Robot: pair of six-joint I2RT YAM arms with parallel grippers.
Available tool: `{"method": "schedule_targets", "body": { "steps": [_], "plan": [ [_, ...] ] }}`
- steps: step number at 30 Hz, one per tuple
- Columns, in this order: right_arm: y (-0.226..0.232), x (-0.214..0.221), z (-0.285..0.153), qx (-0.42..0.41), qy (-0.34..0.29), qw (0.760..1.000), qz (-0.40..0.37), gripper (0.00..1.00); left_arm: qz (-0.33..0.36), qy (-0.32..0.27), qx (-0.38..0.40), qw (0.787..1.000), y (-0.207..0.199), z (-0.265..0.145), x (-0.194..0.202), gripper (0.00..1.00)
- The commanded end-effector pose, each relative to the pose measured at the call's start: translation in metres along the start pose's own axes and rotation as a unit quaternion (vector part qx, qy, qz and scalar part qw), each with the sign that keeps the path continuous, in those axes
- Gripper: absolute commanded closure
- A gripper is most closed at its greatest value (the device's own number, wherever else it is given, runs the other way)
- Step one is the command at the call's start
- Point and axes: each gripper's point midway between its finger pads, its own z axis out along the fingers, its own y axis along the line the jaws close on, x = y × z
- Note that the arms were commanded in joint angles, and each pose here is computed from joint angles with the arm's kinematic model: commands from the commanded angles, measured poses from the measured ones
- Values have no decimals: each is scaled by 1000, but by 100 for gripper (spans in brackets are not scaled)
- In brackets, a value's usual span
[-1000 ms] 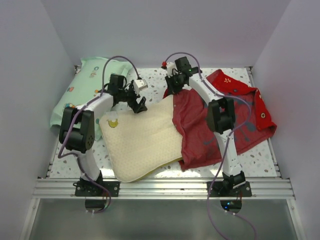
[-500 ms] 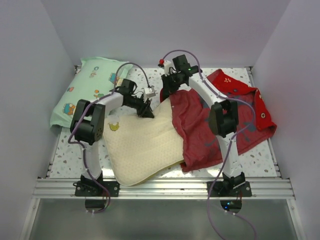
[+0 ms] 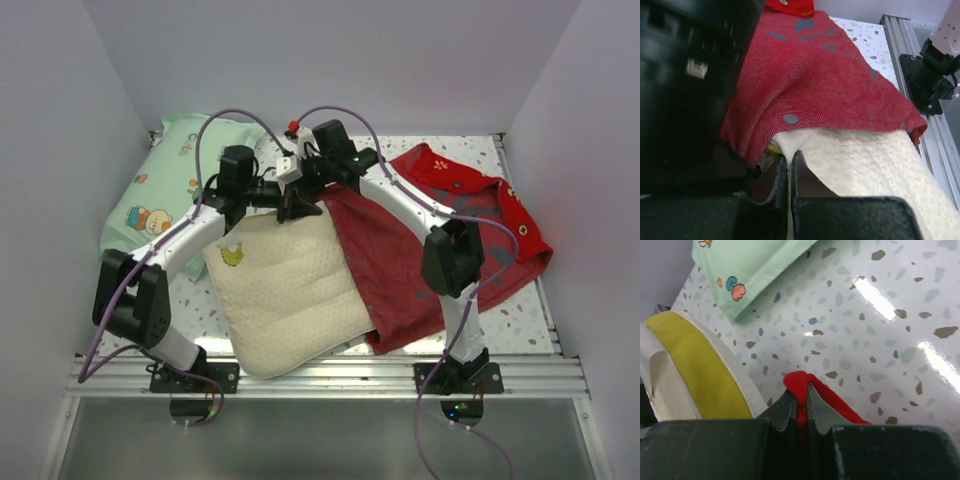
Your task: Put the pillow into the pillowcase
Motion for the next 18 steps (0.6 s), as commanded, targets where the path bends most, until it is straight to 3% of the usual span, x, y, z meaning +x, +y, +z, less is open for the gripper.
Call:
{"method": "schedule_targets", "body": {
  "steps": [1,3,4,6,11,13,14,15,16,17,18],
  "plan": [
    [38,-41,-3,-43,-67,996,33,100,48,-51,-43,997,6,-10,-38,100],
    [39,-43,11,-53,-66,995,56,100,26,-73,-101,992,27,-25,-28,100],
    [42,-45,16,-59,-67,994,56,100,-33,-83,-150,985,45,-36,-20,100],
    [38,-52,28,-61,-82,993,55,100,-77,-76,-191,976,65,-40,6,100],
    [43,-53,33,-82,-76,993,39,100,-146,-83,-319,933,133,-68,39,100],
    [44,-48,22,-74,-63,995,22,77,-164,-106,-331,923,156,-81,30,100],
    [38,-48,15,-60,-61,996,-3,60,-173,-106,-330,922,166,-81,37,100],
    [27,-40,8,-33,-44,998,2,31,-176,-103,-328,922,170,-82,38,96],
    [21,-40,-1,-23,-42,999,0,22,-164,-101,-328,925,175,-84,33,88],
    [7,-46,-21,-8,-49,999,-3,20,-156,-97,-325,928,173,-84,31,73],
    [-5,-42,-34,4,-41,999,11,20,-153,-84,-323,930,170,-85,34,67]
  ]
}}
